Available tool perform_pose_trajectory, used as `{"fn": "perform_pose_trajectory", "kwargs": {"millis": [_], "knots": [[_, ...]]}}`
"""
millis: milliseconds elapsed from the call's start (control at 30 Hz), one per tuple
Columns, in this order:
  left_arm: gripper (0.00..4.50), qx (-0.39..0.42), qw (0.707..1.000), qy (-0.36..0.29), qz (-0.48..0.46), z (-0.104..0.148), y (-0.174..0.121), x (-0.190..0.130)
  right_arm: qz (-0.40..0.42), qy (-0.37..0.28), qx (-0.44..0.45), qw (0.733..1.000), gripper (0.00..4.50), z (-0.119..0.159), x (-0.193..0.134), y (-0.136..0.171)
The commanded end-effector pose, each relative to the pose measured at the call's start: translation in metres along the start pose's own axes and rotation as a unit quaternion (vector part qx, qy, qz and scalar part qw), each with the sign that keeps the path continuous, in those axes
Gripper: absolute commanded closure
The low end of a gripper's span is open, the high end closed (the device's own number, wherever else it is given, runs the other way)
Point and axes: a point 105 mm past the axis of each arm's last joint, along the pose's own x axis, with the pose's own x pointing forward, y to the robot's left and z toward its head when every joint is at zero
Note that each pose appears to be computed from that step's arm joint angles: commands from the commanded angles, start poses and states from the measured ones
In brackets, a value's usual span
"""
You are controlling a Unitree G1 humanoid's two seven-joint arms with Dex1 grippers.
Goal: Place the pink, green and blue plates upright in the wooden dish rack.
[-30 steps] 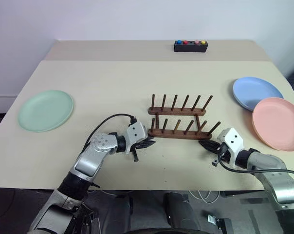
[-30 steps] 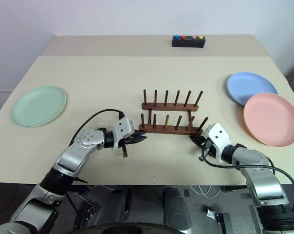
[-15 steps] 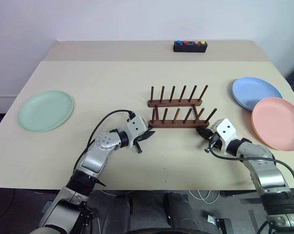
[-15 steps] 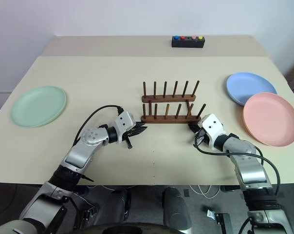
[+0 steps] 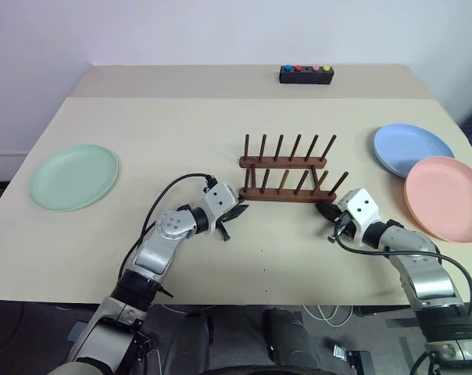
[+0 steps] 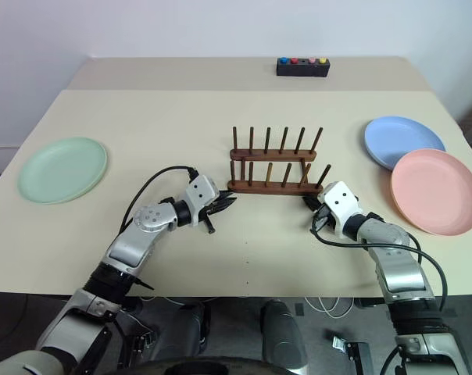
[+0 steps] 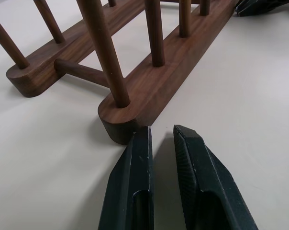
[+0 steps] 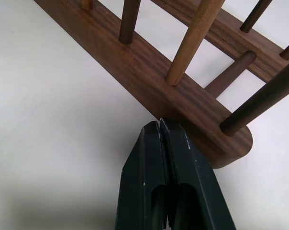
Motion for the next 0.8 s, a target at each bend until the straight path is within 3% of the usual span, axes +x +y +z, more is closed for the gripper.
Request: {"fn": "perform_pose_trajectory", "kwargs": {"millis": [33, 233, 467, 567, 800], "knots": [[3.79, 0.004, 1.0, 0.0, 0.016, 0.0, 0.007, -0.002, -0.006, 0.004, -0.001, 1.0, 4.5, -0.002, 0.001, -0.001], [3.79, -0.008, 1.0, -0.011, -0.007, 0.004, 0.0, -0.008, 0.019, -0.039, 0.023, 0.999, 4.5, 0.017, -0.011, 0.005], [3.79, -0.045, 0.993, -0.052, -0.096, 0.017, -0.028, -0.032, 0.012, -0.004, 0.013, 1.0, 4.5, 0.012, -0.048, -0.005], [3.84, -0.06, 0.987, -0.065, -0.137, 0.023, -0.041, -0.036, -0.017, 0.003, 0.031, 0.999, 3.77, 0.014, -0.066, -0.022], [3.84, -0.057, 0.975, -0.09, -0.193, 0.039, -0.055, -0.032, -0.152, 0.026, 0.048, 0.987, 0.26, 0.015, -0.104, -0.076]]}}
